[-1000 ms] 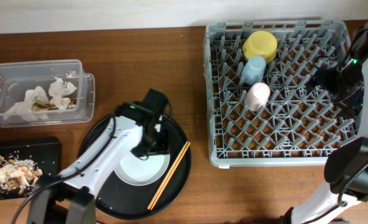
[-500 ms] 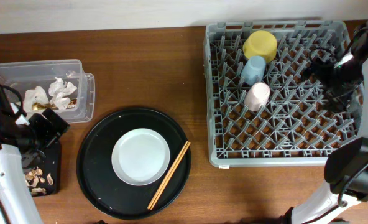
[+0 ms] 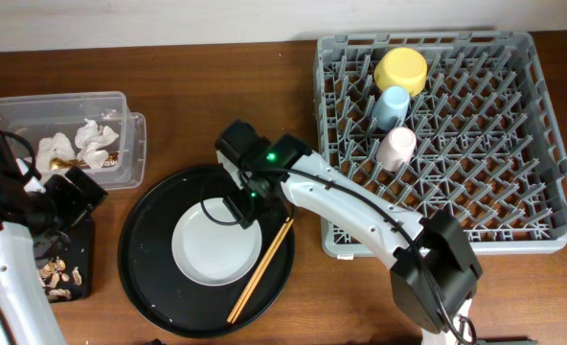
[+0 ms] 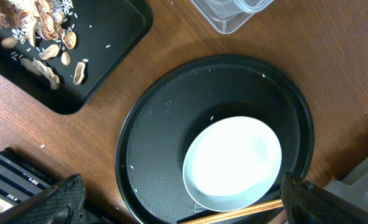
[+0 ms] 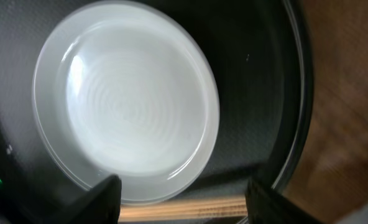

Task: Sort waste into correct bins and load items into the dishwasher rack
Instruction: 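Grasp the white plate's rim with the right gripper and lift it, then stand the white plate upright in the rack's left slots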

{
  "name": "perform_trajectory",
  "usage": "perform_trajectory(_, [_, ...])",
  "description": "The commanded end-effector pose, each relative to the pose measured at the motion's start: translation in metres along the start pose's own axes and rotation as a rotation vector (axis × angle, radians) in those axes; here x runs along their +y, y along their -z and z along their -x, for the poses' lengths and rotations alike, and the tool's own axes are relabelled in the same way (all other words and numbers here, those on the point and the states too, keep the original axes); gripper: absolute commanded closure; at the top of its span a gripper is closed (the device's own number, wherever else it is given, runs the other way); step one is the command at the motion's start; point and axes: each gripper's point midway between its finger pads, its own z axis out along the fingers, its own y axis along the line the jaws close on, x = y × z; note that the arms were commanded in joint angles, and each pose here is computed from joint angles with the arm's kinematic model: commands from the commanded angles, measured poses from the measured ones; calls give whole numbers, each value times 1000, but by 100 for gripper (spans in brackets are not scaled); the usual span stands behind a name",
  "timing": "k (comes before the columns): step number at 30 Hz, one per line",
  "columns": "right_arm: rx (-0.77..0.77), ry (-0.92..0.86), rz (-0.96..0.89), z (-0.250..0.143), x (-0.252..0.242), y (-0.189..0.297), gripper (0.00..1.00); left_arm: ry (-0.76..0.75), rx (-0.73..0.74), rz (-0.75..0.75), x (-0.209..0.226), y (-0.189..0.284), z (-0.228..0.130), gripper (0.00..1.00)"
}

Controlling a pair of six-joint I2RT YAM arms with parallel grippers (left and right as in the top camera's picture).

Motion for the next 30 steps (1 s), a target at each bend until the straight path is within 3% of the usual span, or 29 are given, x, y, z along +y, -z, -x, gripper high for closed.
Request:
perform_trajectory(1, [-12,-126,-16,-8,-17,-29,43,-9,-10,-5,0,3,2,0])
perform_trajectory(5, [-45,-192,2,-22,-24,-65,49,-9,-10,-5,0,3,2,0])
perform_trajectory(11, [-39,-208,5,-29,-21,-74,59,-9,-10,-5,0,3,2,0])
perform_trajectory(17, [-41,-222,-5,-34,-20,-85,61,-9,-10,-5,0,3,2,0])
perform_trajectory(19, [-22,-226,-2,-38,-20,-91,78,-9,-10,-5,0,3,2,0])
perform_trajectory(22, [-52,-220,40,-22,-10,-78,96,-9,-10,-5,0,3,2,0])
perform_trajectory(26, [-141,-266,39,37,-18,5,96,-9,-10,-5,0,3,2,0])
perform_trajectory(29, [-280,-428,-114,73,-105,116,96,-9,-10,-5,0,3,2,0])
perform_trajectory(30, [-343,-517,-277,68,-158,164,96,-9,-10,-5,0,3,2,0])
